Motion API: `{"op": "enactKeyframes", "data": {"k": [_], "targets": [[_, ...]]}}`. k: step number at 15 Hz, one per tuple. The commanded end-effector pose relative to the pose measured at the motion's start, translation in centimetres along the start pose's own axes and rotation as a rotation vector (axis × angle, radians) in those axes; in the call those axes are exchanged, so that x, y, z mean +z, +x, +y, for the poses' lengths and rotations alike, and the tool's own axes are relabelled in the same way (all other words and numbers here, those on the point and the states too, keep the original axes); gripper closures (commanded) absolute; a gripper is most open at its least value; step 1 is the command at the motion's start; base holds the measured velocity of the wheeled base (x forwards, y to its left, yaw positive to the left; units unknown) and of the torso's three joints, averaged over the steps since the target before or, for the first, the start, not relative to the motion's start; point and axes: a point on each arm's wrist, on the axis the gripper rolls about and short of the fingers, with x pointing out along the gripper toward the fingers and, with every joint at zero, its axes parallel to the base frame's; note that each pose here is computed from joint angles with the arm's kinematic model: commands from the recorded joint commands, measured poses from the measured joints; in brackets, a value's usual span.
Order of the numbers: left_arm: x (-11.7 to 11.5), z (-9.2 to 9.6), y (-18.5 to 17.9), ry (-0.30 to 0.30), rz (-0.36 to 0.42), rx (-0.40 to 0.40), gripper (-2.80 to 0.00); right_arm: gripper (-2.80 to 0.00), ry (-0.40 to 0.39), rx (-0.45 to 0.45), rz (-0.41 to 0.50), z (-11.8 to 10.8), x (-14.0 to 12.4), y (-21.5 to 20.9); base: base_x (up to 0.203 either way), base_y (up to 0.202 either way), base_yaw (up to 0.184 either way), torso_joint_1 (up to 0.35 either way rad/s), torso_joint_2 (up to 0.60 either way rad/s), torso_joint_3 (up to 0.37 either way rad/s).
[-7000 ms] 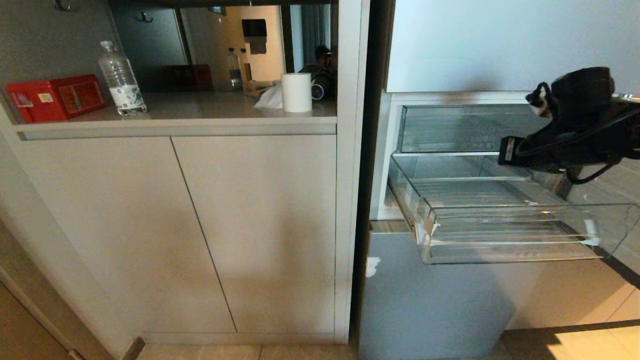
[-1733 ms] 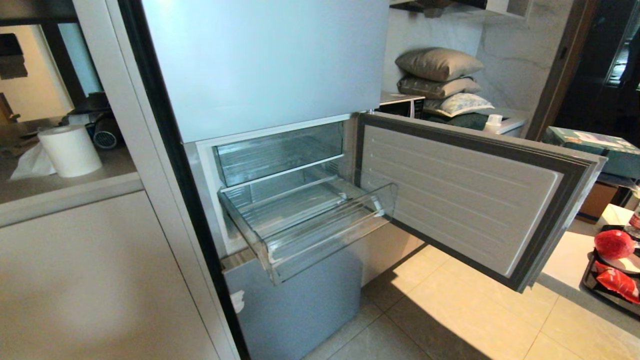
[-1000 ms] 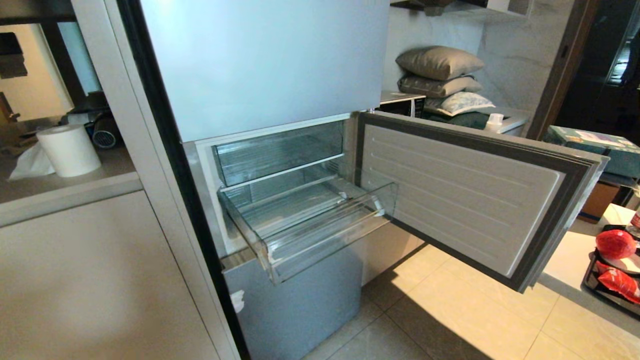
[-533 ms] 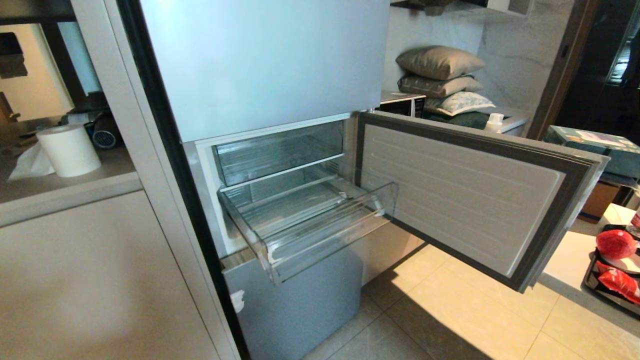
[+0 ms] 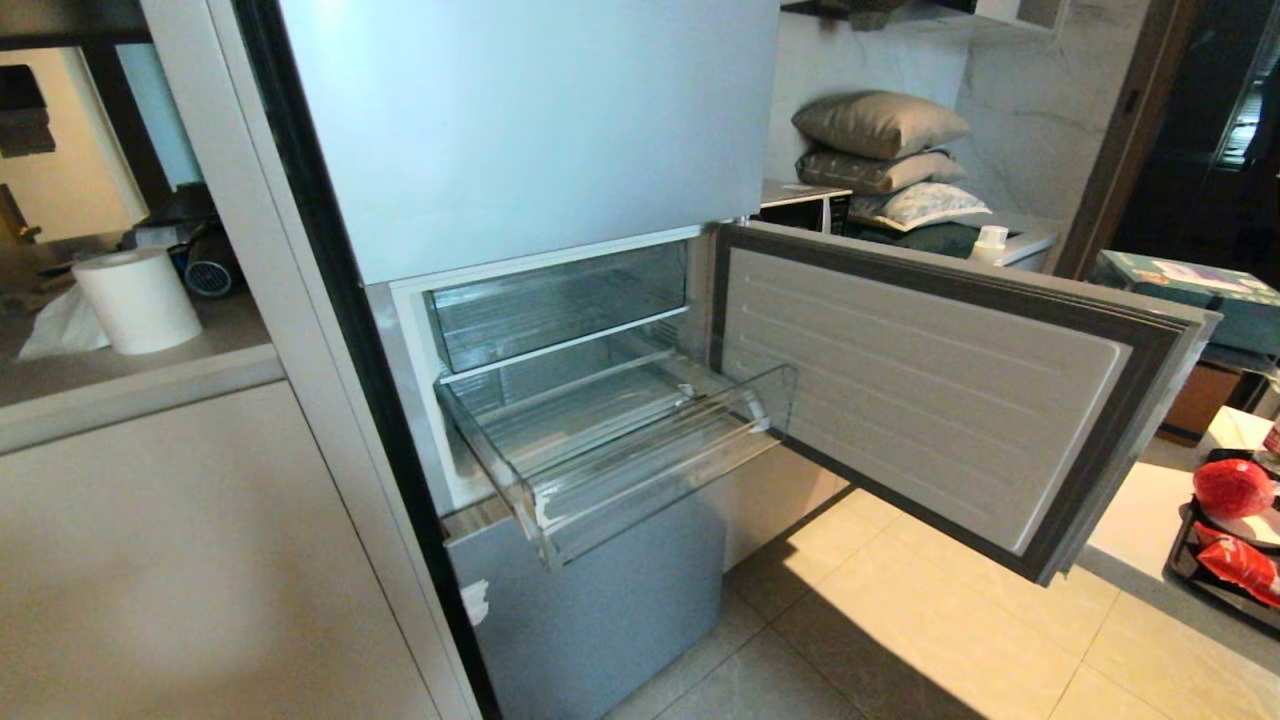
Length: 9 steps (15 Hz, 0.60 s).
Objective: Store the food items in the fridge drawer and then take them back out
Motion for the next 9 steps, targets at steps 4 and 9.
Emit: {"op": "enactKeyframes", "data": {"k": [4, 9], "targets": [[0.0, 0.0, 0.0, 0.0, 0.002, 0.0, 0.0, -2.8, -0.031, 0.002, -0.01, -1.0, -1.6, 5.8, 0.0, 0.0, 0.0, 0.0, 0.0, 0.0], [0.0, 0.0, 0.0, 0.0, 0.001, 0.0, 0.0, -2.8, -0.064, 0.0, -0.056, -1.5, -1.8, 9.0, 0.0, 0.0, 0.0, 0.0, 0.0, 0.0]]}}
